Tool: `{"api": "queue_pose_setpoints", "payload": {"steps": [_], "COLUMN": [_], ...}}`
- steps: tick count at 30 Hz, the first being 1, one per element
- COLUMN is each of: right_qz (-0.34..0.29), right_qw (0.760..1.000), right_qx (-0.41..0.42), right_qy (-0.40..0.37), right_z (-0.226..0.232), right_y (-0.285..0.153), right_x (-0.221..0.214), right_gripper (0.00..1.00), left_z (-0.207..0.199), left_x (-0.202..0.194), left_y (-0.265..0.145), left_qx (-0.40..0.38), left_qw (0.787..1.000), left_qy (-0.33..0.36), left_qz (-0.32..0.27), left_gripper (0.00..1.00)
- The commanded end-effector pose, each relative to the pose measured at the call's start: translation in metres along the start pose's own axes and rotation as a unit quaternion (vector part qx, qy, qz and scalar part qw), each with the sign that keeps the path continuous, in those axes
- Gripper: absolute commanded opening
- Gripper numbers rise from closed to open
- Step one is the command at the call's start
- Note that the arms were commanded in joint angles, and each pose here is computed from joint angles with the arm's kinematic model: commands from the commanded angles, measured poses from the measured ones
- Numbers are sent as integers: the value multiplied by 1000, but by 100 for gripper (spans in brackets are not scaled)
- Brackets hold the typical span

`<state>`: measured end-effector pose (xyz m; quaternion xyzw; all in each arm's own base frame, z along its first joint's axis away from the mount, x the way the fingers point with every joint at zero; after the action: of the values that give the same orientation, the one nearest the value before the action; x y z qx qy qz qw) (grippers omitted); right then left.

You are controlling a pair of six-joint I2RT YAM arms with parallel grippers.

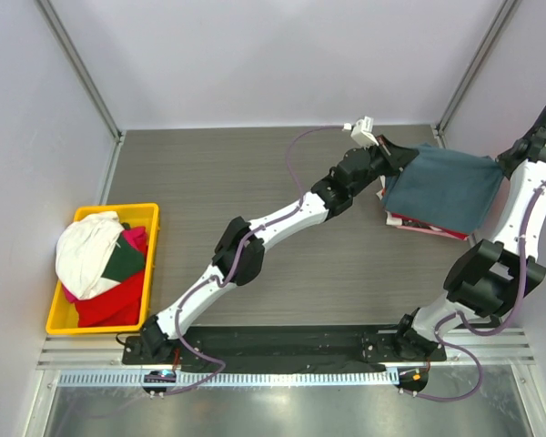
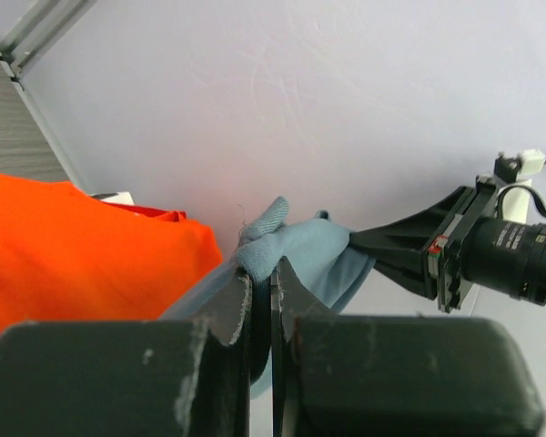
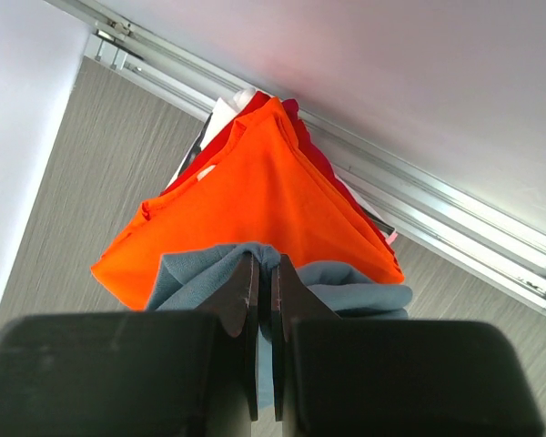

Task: Fold and stack the t-shirts
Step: Neatly place the folded tshirt to the corner

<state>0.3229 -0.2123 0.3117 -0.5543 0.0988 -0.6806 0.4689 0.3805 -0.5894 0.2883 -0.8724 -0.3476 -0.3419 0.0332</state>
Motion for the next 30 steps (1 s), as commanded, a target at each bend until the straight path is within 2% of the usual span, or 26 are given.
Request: {"api": "queue_pose_setpoints", "payload": {"steps": [1,5,10,12,13,14,15,16,17,18,20,21,22,23,24,25,26,27,29,30], "right_qz": [-83,-79,-75,-76,-78,-75,-75,-73,-68,-64,-61,-45,-37,-37,-22,-12,-13,-12,-21,-29], "right_qw": [996,996,996,996,996,996,996,996,996,997,996,997,996,996,997,998,997,997,997,997], "right_qx": [3,4,-1,0,2,-1,0,0,-1,0,29,15,24,40,41,38,45,42,40,43], "right_qy": [30,36,44,47,47,50,51,52,53,54,64,68,72,67,61,57,55,56,59,51], "right_z": [6,9,13,16,18,19,21,23,26,27,40,37,42,50,52,52,57,56,57,61], "right_y": [1,15,38,46,50,60,65,72,84,94,107,130,138,141,155,157,154,154,141,131], "right_x": [43,43,43,45,46,46,47,47,46,45,48,38,37,42,36,34,36,34,36,38], "right_gripper": [1,1,1,1,1,1,1,1,1,1,18,60,78,97,100,100,100,100,100,100], "left_z": [-11,6,27,23,33,35,41,44,48,53,62,70,74,95,76,74,87,64,63,47], "left_x": [62,68,71,81,73,79,81,82,87,91,112,116,124,123,143,148,139,155,153,160], "left_y": [9,12,15,16,17,16,16,15,14,13,12,11,11,10,5,2,-2,-7,-11,-15], "left_qx": [-24,-13,14,17,26,33,45,52,61,74,72,73,72,75,49,46,62,49,56,46], "left_qw": [992,990,982,976,974,968,966,963,960,957,954,954,955,962,962,963,965,963,967,969], "left_qy": [-21,-25,-30,-27,-28,-31,-26,-20,-9,9,24,14,9,17,17,34,52,61,85,91], "left_qz": [-119,-136,-187,-217,-222,-245,-255,-263,-272,-282,-291,-289,-287,-261,-270,-264,-249,-257,-235,-224], "left_gripper": [0,0,0,1,4,34,48,56,83,100,100,100,100,100,100,100,100,100,100,100]}}
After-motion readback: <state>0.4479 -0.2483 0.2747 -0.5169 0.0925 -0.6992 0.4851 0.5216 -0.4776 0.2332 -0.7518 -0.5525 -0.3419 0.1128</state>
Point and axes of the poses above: each gripper's point midway between its finger pads, its own y axis out along the fingers, its own z axis along the line the jaws close on, x = y × z, the point moved 5 cm from there along -y, back along the fingers, and after that the axes turned 5 degrees about y, right-handed, at the moved point
